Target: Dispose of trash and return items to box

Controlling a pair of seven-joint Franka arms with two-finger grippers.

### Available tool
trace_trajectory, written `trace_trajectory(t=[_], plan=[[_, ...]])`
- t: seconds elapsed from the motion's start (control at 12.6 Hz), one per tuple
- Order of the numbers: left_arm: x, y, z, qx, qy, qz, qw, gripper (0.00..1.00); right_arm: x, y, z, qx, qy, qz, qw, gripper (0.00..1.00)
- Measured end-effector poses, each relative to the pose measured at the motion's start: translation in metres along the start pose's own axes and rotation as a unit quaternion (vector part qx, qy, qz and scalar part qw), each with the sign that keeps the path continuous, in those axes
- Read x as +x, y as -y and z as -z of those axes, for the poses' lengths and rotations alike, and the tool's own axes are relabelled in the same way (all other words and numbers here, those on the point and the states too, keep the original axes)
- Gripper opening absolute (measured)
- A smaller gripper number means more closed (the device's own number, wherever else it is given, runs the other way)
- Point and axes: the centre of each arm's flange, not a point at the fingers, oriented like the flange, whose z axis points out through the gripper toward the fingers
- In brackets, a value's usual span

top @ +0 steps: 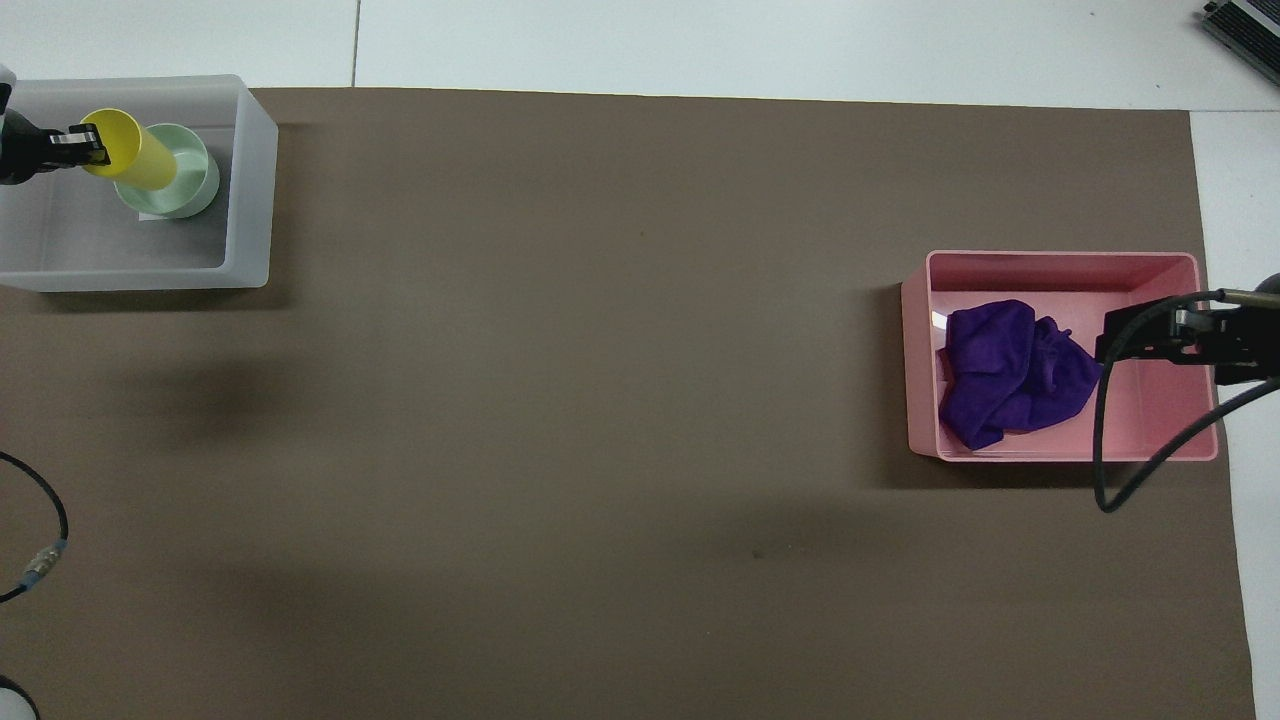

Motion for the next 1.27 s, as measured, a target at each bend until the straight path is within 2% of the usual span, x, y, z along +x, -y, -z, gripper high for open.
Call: trace_trajectory(t=[0.4, 0.48, 0.55, 0.63, 0.87, 1.11, 1.19, 1.27], plan=[[-0.018, 0.000, -0.028, 0.000, -0.001, 0.004, 1.000, 0.04, 0.000, -0.001, -0.001, 0.000, 0.001, -0.001, 1.000, 1.00], [-0.019, -0.001, -0.029, -0.001, 0.001, 0.003, 1.000, 0.10, 0.000, -0.002, -0.001, 0.000, 0.001, -0.002, 1.000, 1.00], [-0.019, -0.003, -0.029, -0.003, 0.001, 0.002, 1.000, 0.11, 0.000, -0.003, -0.001, 0.000, 0.001, -0.003, 1.000, 1.00], [-0.019, -0.005, -0.027, -0.003, 0.001, 0.000, 1.000, 0.19, 0.000, -0.003, -0.001, 0.000, 0.001, -0.003, 1.000, 1.00], [-0.014, -0.010, -0.006, -0.005, 0.001, -0.006, 1.000, 0.56, 0.000, -0.002, -0.001, -0.006, 0.000, 0.000, 1.000, 1.00], [-0.005, -0.043, 0.056, -0.013, -0.002, -0.031, 0.999, 0.93, 0.000, -0.003, -0.001, -0.007, 0.000, 0.000, 1.000, 1.00], [-0.006, -0.061, 0.081, -0.014, 0.007, -0.046, 0.999, 1.00, 0.000, -0.003, -0.001, -0.007, 0.000, 0.000, 1.000, 1.00], [-0.009, -0.079, 0.103, -0.014, 0.017, -0.061, 0.998, 1.00, 0.001, -0.003, -0.001, -0.007, 0.000, 0.001, 1.000, 1.00]])
